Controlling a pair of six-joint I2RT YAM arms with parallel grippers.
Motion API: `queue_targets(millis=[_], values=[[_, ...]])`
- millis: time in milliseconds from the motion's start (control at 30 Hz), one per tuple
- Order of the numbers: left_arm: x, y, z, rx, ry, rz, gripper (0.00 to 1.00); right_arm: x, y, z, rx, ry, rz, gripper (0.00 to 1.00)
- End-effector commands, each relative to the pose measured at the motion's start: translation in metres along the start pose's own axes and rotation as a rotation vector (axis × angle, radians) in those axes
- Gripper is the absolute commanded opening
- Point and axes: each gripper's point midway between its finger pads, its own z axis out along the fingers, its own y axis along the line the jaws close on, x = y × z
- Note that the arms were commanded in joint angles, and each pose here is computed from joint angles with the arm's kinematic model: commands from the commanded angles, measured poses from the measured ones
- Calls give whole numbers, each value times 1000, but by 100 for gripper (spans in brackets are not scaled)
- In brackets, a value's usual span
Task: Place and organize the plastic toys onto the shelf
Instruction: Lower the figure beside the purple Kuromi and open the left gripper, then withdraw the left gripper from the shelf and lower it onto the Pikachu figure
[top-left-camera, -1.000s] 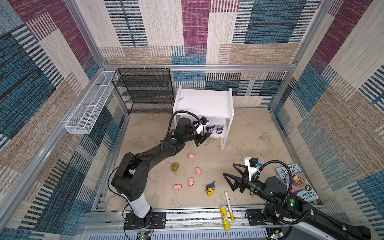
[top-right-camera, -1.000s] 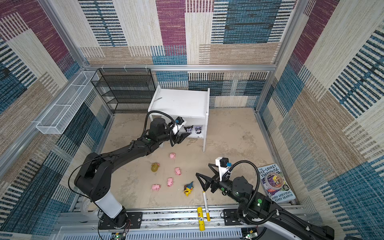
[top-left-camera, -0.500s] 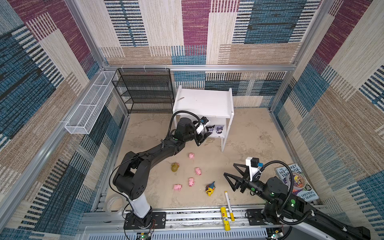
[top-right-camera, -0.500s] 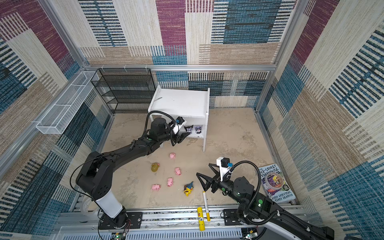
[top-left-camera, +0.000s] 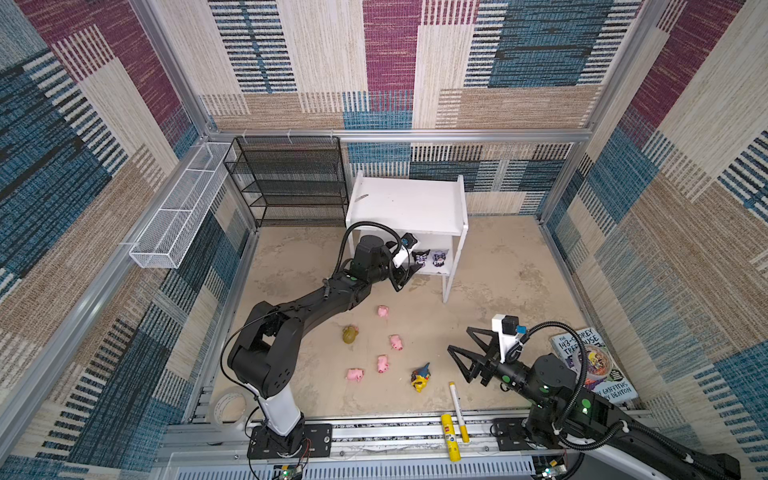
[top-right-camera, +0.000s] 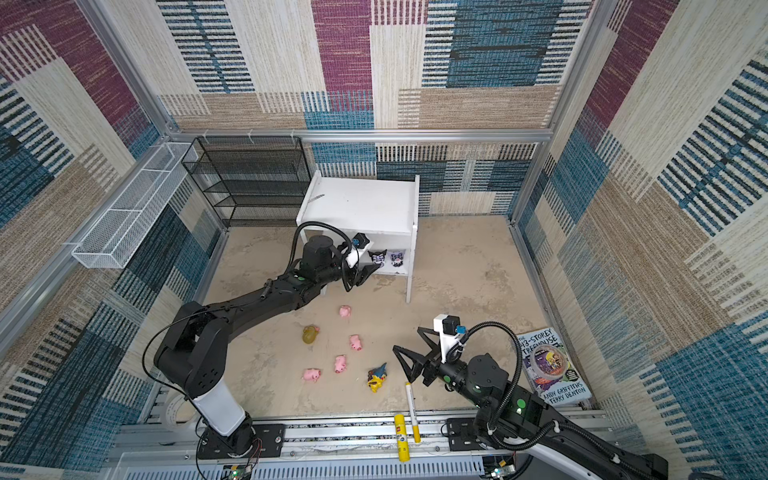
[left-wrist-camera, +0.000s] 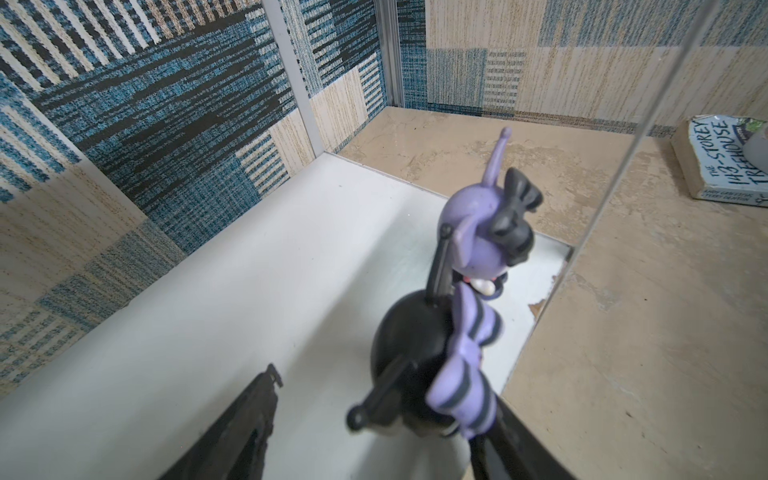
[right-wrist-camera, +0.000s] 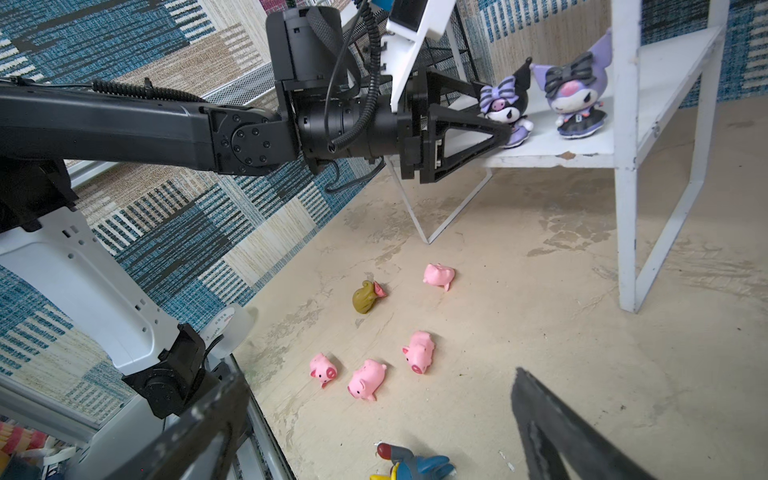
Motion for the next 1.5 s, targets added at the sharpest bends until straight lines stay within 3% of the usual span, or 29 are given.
queue_targets(millis=[0, 300, 667, 867, 1100, 1200, 1333, 1467], values=[[-12, 11, -1, -45, -40, 7, 72, -4, 3, 0, -12, -17, 7, 100], [-21, 5, -13, -28, -71, 1, 73, -4, 4, 0, -19, -18, 10, 100], [-27, -16, -65, -33, -93, -43, 77, 1, 3, 4, -13, -1, 10, 100], [-21, -40, -104, -78, -83, -147, 77, 34, -5, 20, 30, 145, 29, 100], [8, -75, -147, -127, 41, -244, 77, 99, -17, 28, 88, 416, 128, 98], [24, -82, -169, -136, 81, -311, 78, 118, -9, 25, 44, 503, 171, 97], [47, -96, -188, -107, 122, -364, 81, 134, -5, 19, 10, 568, 195, 97], [67, -133, -187, -8, 165, -383, 77, 132, -12, 17, 52, 555, 202, 97]])
